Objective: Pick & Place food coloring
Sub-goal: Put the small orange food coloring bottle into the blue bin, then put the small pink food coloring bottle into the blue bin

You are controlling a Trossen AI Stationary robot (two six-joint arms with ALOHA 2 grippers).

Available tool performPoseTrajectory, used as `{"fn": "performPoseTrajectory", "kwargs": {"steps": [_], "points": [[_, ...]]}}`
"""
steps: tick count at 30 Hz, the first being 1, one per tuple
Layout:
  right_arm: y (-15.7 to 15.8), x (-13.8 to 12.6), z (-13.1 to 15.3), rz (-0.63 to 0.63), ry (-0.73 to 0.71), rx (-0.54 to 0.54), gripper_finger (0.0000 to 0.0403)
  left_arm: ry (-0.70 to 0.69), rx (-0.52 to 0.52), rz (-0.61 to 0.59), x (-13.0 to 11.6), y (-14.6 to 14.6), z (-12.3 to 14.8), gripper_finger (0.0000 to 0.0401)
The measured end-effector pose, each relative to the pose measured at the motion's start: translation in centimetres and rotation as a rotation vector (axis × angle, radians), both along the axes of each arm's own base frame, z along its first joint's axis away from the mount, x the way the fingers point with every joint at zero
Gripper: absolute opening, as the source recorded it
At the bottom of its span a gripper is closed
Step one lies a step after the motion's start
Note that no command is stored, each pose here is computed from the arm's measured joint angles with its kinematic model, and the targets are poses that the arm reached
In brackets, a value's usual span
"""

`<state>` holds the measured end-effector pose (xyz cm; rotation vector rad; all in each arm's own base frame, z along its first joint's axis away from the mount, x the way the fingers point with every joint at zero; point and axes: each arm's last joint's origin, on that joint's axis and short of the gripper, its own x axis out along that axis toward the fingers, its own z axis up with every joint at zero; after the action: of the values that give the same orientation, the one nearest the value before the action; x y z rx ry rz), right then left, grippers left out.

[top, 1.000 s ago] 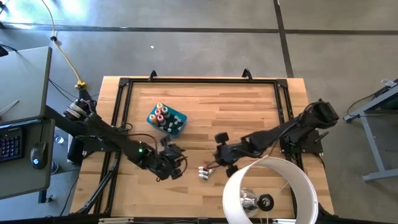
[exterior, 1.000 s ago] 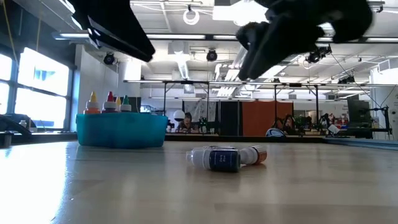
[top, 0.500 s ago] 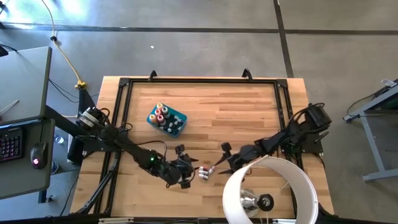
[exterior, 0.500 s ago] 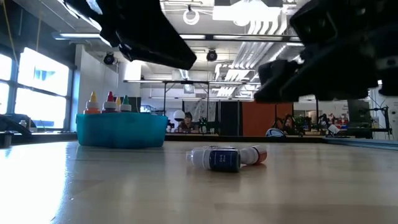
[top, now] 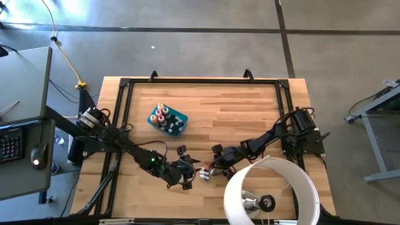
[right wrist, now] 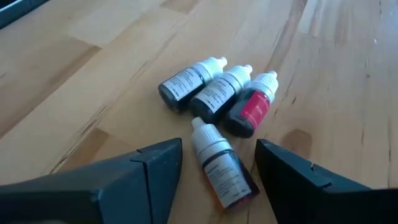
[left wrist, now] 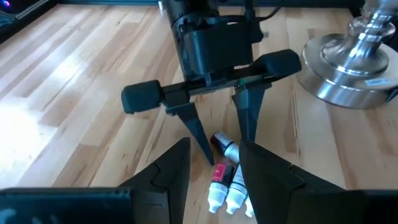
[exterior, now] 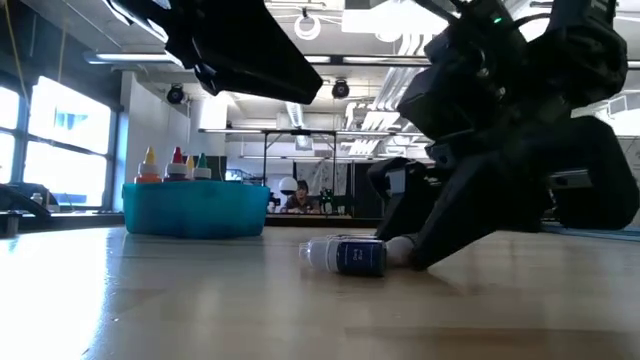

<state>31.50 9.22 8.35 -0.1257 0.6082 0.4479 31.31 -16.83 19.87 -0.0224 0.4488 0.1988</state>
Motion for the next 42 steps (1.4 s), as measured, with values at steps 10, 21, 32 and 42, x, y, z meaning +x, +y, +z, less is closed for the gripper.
{"fn": "performPoseTrajectory", "kwargs": {"steps": [10, 21, 32, 42], "points": [[-1.3, 0.2, -0.5, -0.011, -0.001, -0.026, 0.0095, -0.009, 0.044, 0.042, -0.1, 0.2, 0.4, 0.0135], [-5.3, 1.4, 4.2, -0.179, -0.172, -0.127, 0.0073, 0.032, 0.184, 0.162, -1.6, 1.5, 8.8, 0.0135], [-15.2, 10.1, 12.7, -0.418, -0.492, -0.223, 0.007, 0.045, 0.305, 0.291, -2.6, 2.4, 11.4, 0.0135], [-18.3, 16.3, 7.1, -0.44, -0.259, -0.206, 0.016, 0.021, 0.204, 0.307, -2.6, 2.3, 11.3, 0.0135]]}}
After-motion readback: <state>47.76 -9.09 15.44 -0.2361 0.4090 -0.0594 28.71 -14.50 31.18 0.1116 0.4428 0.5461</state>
